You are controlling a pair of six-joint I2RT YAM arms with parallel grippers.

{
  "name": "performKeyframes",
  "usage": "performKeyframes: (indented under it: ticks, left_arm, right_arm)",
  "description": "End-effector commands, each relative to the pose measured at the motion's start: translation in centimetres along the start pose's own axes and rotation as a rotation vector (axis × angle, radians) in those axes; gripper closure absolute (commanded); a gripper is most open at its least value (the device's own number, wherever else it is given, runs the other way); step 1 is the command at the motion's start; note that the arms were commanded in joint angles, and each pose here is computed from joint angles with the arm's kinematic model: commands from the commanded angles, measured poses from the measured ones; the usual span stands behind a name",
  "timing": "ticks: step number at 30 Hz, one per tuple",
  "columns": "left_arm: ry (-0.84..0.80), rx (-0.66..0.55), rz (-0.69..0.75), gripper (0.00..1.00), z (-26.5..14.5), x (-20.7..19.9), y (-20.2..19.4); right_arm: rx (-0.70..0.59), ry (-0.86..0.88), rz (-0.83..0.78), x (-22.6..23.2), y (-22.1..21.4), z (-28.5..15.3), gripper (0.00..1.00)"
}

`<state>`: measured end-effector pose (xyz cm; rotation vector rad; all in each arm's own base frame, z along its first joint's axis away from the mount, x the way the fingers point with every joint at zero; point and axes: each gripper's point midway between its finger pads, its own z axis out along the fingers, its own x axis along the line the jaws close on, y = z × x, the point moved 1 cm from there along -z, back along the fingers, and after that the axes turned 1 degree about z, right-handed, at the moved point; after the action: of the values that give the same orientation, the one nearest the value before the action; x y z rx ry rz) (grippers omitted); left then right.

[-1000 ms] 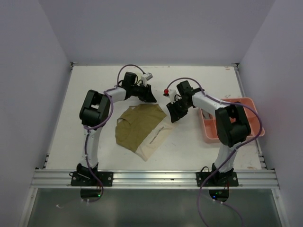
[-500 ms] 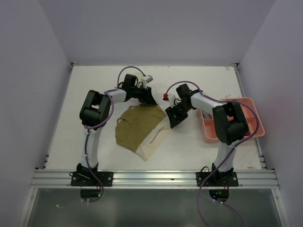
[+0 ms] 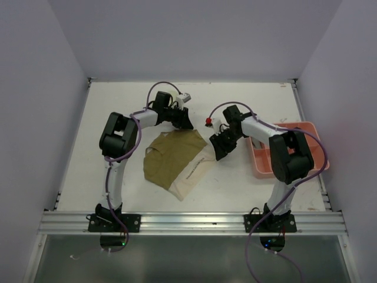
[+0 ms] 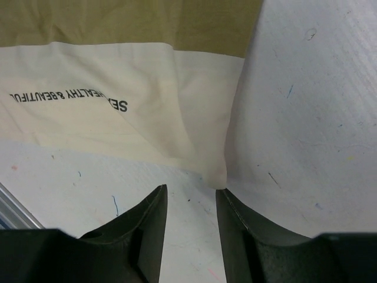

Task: Roll the underwear
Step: Fold the underwear

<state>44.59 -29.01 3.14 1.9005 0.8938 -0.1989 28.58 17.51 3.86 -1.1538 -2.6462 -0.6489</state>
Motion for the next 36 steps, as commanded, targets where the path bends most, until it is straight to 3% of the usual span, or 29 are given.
performKeyframes:
  ticks: [1,8,13,18,21,24,34,36]
  left_arm:
    - [0.023,0.012,0.009,0.69,0.2,0.3,0.2]
    - [0.029,0.028,0.008,0.69,0.2,0.5,-0.3]
    - [0.054,0.041,-0.001,0.69,0.2,1.5,-0.6]
    - [0.059,0.04,-0.006,0.7,0.0,2.0,-0.5]
    - [0.059,0.04,-0.006,0.7,0.1,2.0,-0.4]
    - [0.061,0.045,-0.007,0.7,0.1,2.1,-0.6]
    - [0.112,0.038,-0.02,0.73,-0.7,4.8,0.0]
    - [0.081,0.037,0.009,0.67,-1.0,4.7,0.5]
  right_arm:
    - [-0.064,-0.013,-0.017,-0.4,1.6,-0.1,0.58]
    - [-0.084,-0.017,-0.043,-1.3,1.7,0.8,0.77]
    - [-0.052,-0.012,-0.06,-1.4,0.7,0.9,0.7]
    - [-0.049,-0.015,-0.046,-1.8,0.2,1.0,0.76]
    - [-0.061,-0.008,-0.041,-1.7,0.4,1.1,0.91]
    - [-0.074,-0.005,-0.023,-2.0,0.6,1.2,1.0]
    - [-0.087,0.007,0.009,-2.4,-0.3,1.1,1.0]
    - [-0.09,0.018,0.008,-2.2,-0.4,1.1,1.0]
